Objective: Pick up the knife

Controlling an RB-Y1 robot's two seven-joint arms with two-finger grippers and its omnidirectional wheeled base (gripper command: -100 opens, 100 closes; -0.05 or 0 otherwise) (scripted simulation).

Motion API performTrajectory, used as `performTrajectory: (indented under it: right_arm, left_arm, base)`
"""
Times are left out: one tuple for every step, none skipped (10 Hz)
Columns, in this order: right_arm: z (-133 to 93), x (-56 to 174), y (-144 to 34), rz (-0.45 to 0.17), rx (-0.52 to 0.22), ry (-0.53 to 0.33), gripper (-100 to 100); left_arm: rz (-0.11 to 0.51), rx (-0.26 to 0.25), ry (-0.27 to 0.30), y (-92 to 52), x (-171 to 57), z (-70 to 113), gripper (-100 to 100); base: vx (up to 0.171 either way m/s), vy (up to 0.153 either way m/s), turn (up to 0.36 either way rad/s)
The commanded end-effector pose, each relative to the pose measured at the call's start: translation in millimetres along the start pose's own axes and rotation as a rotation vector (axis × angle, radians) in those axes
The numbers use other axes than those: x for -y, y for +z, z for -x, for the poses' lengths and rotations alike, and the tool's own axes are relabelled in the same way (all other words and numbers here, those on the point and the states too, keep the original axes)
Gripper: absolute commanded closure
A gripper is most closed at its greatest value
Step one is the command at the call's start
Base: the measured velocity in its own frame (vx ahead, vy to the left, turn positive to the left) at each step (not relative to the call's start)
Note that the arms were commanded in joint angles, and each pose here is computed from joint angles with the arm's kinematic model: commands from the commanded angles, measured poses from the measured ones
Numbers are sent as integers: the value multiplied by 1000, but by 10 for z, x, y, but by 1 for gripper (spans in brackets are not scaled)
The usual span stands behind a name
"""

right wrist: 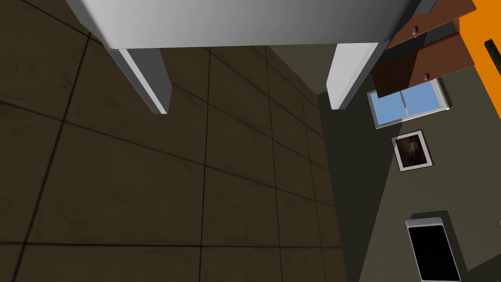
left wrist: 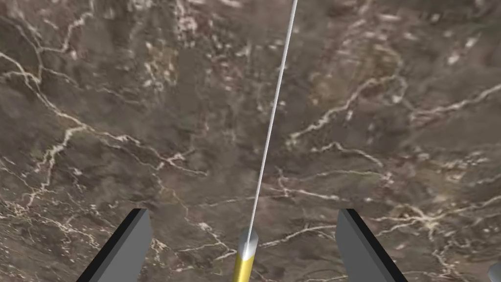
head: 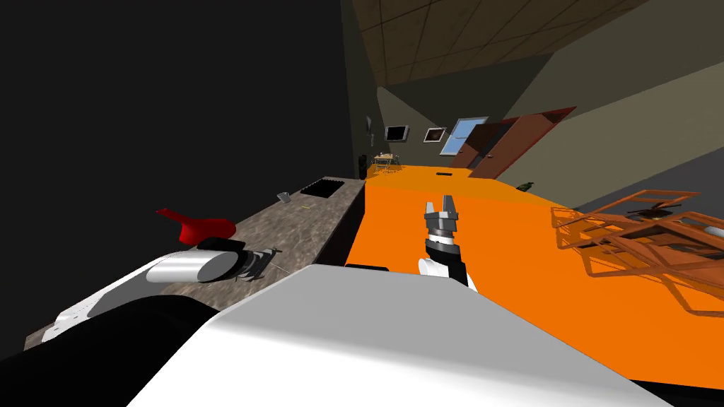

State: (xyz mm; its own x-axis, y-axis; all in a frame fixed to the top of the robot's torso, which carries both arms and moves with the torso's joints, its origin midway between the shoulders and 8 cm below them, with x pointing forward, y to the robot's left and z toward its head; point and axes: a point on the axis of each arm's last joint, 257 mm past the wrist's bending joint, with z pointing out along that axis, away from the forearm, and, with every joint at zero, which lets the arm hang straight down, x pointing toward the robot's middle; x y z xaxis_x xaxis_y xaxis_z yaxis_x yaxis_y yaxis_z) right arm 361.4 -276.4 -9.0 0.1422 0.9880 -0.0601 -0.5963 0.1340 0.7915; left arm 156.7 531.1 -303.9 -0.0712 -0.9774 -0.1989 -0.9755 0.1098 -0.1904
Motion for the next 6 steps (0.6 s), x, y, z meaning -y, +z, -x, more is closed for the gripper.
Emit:
performTrajectory:
  right_arm:
    - [0,0,0,0,0,0,0]
    - [0,0,0,0,0,0,0]
    - [0,0,0,0,0,0,0]
    - [0,0,0,0,0,0,0]
    - [0,0,0,0,0,0,0]
    - [0,0,0,0,0,0,0]
  left_arm:
    - [70,-21,24,22,-171,-10,-100]
    - [103,-32,35,24,-263,-16,-100]
    - [154,-49,52,26,-408,-27,-100]
    - [183,-59,61,27,-493,-35,-100]
    - [160,-51,53,25,-443,-37,-100]
    - [165,-53,56,23,-458,-38,0]
  base:
    - [24,45,-194]
    - [14,45,-190]
    - [11,47,-230]
    - [14,48,-144]
    - [7,23,-19]
    - [0,0,0]
